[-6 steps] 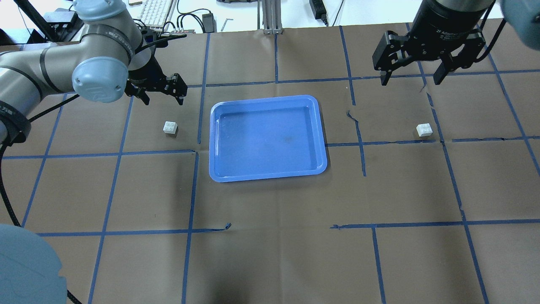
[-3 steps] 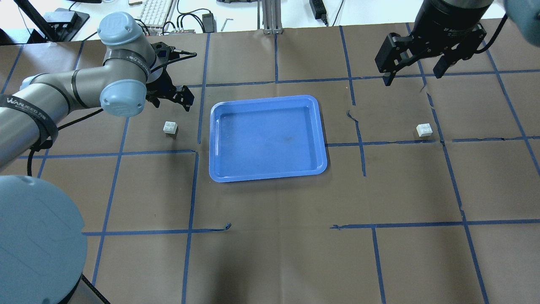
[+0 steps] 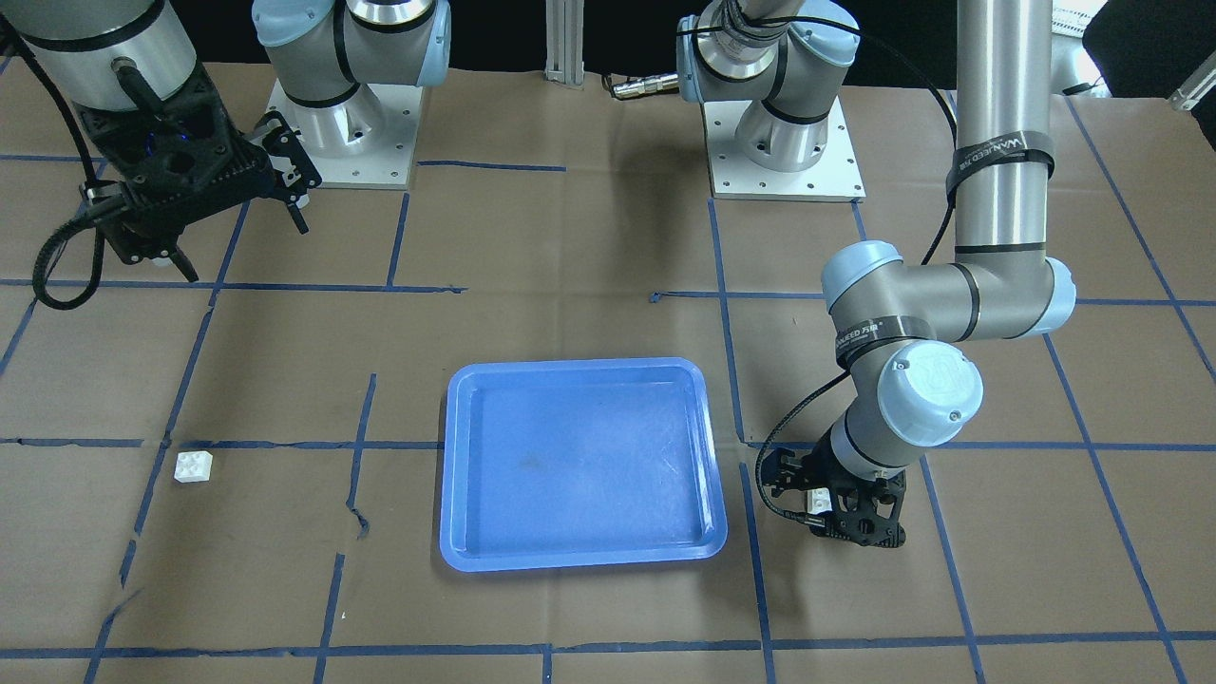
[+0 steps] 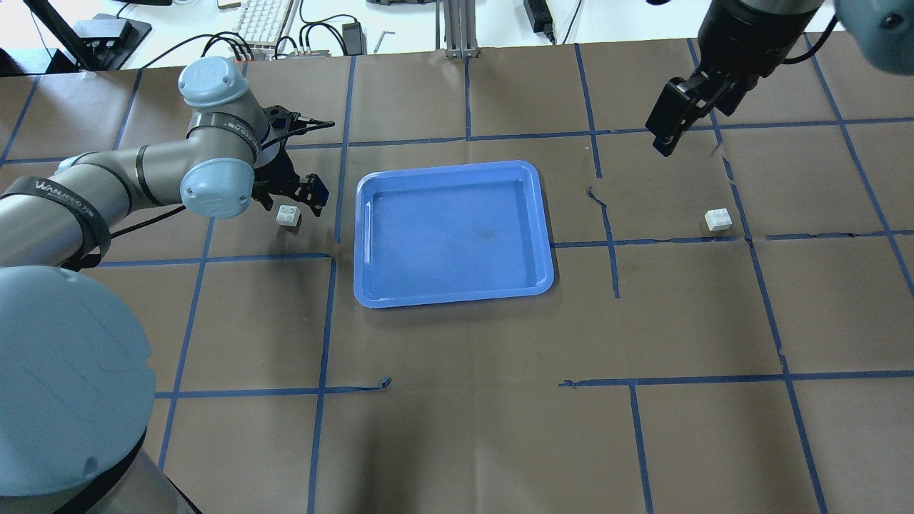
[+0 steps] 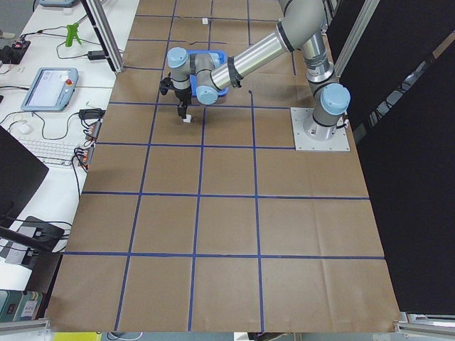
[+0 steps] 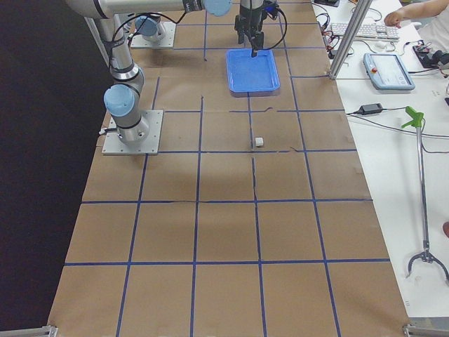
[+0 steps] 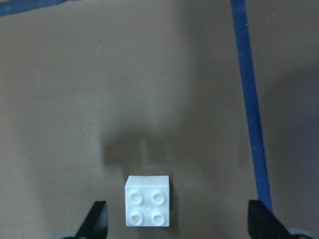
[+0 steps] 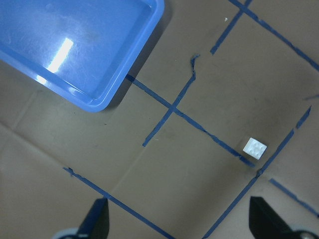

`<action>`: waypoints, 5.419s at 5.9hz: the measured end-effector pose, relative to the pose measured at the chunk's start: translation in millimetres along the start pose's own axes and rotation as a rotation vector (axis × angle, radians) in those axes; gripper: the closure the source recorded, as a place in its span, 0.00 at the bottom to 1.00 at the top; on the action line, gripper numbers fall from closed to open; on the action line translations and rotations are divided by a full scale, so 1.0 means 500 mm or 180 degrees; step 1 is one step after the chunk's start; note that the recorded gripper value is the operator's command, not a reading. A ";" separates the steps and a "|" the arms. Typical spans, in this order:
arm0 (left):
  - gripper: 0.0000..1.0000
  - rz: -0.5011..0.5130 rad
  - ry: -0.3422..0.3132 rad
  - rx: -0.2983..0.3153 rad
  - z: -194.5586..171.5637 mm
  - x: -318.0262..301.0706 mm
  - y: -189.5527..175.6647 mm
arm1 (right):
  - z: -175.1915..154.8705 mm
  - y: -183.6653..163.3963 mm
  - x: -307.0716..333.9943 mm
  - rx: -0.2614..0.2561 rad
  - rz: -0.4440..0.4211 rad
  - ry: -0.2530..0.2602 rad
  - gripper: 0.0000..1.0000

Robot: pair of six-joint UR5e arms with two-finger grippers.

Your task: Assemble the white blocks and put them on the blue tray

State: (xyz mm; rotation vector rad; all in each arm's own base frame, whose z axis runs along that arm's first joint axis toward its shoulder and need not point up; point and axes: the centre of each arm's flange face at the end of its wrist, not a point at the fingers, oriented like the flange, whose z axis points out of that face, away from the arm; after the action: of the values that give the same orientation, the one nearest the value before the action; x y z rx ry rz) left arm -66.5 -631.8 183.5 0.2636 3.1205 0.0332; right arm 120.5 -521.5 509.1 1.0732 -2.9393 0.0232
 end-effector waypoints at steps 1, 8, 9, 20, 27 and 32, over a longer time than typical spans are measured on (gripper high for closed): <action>0.08 0.0004 0.0008 -0.0038 0.015 0.000 0.001 | 0.011 -0.015 0.018 0.0043 -0.0612 0.0049 0.00; 0.79 0.0114 -0.0022 0.0041 -0.018 0.003 -0.008 | 0.155 -0.027 0.270 0.0593 -0.2950 -0.0338 0.00; 0.80 0.0337 -0.0032 0.0084 -0.047 0.049 -0.006 | 0.198 0.010 0.334 0.0683 -0.2983 -0.0435 0.00; 0.25 0.4319 -0.0072 0.0123 -0.003 0.524 0.067 | 0.647 0.296 0.504 0.1536 -0.3119 -0.0680 0.00; 0.02 0.4230 -0.0195 0.0310 -0.217 0.511 0.101 | 0.710 0.266 0.495 0.1764 -0.2977 -0.0845 0.40; 0.01 0.2732 -0.0094 0.0119 -0.527 0.307 0.226 | 0.688 0.262 0.508 0.1691 -0.3050 -0.0662 0.77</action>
State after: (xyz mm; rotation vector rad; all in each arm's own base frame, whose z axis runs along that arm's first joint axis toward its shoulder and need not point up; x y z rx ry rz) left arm -201.8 -500.1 448.0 1.5309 2.7138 -0.0238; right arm -160.5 -591.4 168.1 2.5471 -2.2628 0.7299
